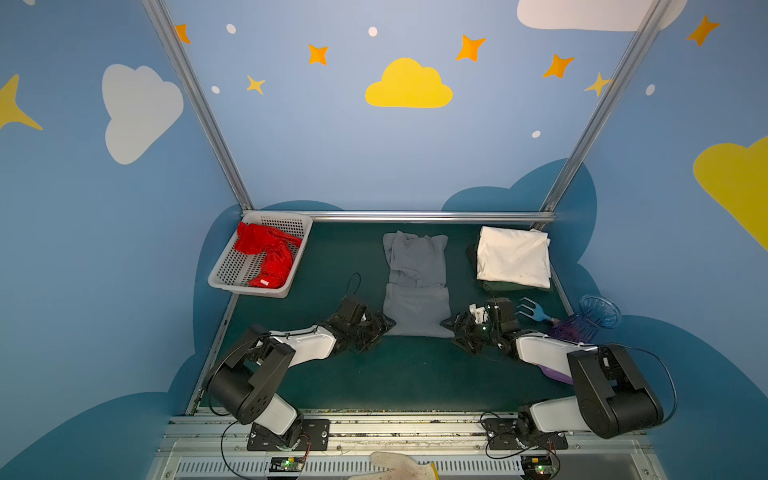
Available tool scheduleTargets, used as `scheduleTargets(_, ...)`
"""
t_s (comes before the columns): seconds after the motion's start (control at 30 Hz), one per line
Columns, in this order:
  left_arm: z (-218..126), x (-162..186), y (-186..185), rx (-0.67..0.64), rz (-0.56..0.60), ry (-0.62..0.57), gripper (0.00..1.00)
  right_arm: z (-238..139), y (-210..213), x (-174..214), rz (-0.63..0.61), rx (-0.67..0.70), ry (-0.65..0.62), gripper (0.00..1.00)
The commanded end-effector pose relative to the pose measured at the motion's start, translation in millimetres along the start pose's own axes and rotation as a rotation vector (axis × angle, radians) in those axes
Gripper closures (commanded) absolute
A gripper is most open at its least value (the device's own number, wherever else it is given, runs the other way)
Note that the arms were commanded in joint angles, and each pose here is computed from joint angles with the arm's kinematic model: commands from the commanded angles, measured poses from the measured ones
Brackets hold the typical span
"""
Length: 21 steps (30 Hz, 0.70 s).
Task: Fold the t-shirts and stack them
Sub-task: 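Lower both grippers to the folded edge nearest the robot and grasp it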
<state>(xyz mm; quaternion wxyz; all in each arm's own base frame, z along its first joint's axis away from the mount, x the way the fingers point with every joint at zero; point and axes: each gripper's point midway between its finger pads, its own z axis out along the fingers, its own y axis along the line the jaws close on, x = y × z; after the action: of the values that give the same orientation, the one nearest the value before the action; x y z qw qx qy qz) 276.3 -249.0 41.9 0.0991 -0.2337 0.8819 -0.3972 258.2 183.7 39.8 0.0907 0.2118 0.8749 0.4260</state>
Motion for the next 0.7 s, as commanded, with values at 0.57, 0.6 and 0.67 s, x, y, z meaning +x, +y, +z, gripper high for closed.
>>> scheduleTargets(0.57,14,-2,49,-0.151,-0.152,-0.037,0.49,14,-70,14,0.228,0.201,0.006,0.42)
scheduleTargets(0.6,15,-2,50,-0.156,-0.145,-0.034,0.51,16,-70,13,0.228,0.201,0.008,0.47)
scheduleTargets(0.67,18,-4,50,-0.161,-0.131,-0.028,0.59,17,-72,14,0.232,0.204,0.015,0.57)
